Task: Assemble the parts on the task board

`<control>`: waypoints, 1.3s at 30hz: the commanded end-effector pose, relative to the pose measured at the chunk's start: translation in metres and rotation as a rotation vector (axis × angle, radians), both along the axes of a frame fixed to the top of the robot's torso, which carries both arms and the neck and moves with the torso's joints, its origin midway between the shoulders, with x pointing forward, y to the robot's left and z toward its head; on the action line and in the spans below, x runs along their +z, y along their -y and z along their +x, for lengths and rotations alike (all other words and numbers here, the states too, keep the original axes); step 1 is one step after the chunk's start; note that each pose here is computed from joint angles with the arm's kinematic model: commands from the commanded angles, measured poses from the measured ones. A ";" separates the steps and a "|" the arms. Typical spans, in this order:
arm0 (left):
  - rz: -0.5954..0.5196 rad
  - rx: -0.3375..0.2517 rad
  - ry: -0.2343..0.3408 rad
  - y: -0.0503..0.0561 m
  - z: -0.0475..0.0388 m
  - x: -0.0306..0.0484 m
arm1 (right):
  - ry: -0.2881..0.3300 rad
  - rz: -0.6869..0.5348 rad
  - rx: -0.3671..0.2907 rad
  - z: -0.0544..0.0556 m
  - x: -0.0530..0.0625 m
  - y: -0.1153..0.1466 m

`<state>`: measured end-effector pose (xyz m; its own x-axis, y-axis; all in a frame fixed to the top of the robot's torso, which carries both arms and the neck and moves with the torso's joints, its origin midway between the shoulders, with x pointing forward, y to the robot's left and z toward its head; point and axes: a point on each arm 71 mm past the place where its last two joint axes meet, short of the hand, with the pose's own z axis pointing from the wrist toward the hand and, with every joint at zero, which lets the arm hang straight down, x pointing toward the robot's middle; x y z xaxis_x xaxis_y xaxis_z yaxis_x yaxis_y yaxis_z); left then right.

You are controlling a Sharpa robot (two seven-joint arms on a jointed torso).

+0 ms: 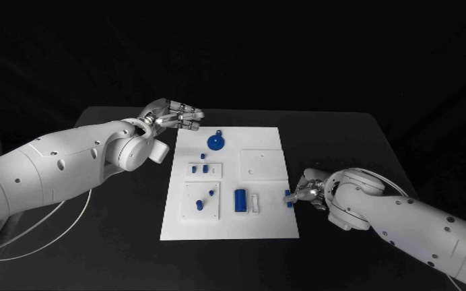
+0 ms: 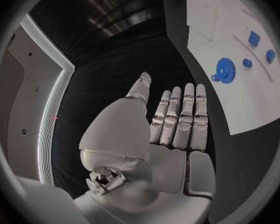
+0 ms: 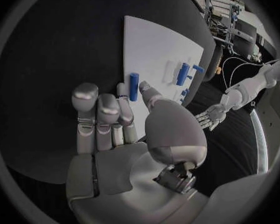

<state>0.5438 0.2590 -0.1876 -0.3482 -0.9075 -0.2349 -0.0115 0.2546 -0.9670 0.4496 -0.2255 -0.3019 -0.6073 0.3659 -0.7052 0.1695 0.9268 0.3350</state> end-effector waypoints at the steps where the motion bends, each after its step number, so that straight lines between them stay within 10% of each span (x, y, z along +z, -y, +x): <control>1: -0.006 -0.019 0.000 0.002 -0.0006 0.0001 | -0.010 -0.022 0.010 -0.001 -0.006 -0.002; 21: -0.003 -0.017 -0.003 0.001 -0.0007 -0.0004 | 0.004 -0.020 -0.025 0.001 -0.012 0.000; 39: -0.002 -0.011 -0.004 -0.001 -0.0011 -0.0003 | 0.140 0.126 -0.057 -0.005 0.019 0.010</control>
<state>0.5432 0.2623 -0.1885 -0.3463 -0.9081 -0.2355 -0.0174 0.2572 -0.9662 0.4445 -0.2377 -0.2863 -0.5149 0.4481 -0.7308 0.1732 0.8893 0.4232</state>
